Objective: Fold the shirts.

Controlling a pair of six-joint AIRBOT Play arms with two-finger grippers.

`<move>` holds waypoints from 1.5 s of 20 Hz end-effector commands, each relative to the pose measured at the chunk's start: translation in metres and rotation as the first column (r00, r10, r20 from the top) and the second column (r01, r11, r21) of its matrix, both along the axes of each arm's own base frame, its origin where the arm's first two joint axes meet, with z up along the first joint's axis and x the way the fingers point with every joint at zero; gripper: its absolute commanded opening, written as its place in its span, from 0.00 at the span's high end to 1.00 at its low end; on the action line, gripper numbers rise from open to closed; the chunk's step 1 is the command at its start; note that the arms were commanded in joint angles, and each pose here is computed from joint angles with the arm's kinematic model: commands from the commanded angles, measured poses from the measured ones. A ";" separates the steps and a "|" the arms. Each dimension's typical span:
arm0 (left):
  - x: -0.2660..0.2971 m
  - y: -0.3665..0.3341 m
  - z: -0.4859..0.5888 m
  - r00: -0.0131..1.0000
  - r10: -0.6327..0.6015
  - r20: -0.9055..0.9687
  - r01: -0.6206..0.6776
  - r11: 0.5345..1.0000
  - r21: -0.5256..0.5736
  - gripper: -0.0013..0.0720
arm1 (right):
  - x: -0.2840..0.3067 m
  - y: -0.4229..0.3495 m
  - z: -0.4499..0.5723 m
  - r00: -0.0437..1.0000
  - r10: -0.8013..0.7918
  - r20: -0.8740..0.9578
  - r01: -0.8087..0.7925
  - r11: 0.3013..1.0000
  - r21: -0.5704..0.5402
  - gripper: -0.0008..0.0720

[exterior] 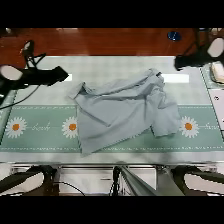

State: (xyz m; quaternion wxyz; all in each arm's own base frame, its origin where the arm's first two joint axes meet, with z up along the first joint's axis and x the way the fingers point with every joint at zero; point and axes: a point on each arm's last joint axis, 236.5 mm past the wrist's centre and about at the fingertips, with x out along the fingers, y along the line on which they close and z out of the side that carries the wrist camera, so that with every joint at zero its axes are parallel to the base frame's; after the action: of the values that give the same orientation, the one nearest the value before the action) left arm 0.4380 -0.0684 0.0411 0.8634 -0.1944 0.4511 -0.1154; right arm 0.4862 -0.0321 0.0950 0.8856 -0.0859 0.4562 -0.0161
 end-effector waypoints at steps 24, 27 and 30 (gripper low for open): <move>-0.295 -0.079 -0.144 0.682 -0.232 -0.693 0.022 0.954 -0.298 0.00 | -0.093 -0.109 -0.100 0.914 -0.295 -0.280 0.356 0.913 0.201 0.20; -0.306 -0.090 -0.160 0.630 -0.230 -0.742 0.040 0.963 -0.265 0.00 | -0.093 -0.108 -0.100 0.914 -0.295 -0.280 0.357 0.912 0.204 0.20; -0.299 -0.109 -0.167 0.650 -0.231 -0.724 0.045 0.963 -0.267 0.00 | -0.093 -0.108 -0.100 0.914 -0.295 -0.279 0.356 0.912 0.204 0.20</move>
State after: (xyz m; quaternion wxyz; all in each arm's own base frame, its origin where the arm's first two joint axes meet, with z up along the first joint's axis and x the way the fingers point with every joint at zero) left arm 0.1247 -0.1701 -0.1054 0.5285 -0.3002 0.7775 -0.1615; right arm 0.3930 -0.1409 -0.0051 0.8112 0.1013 0.5677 -0.0973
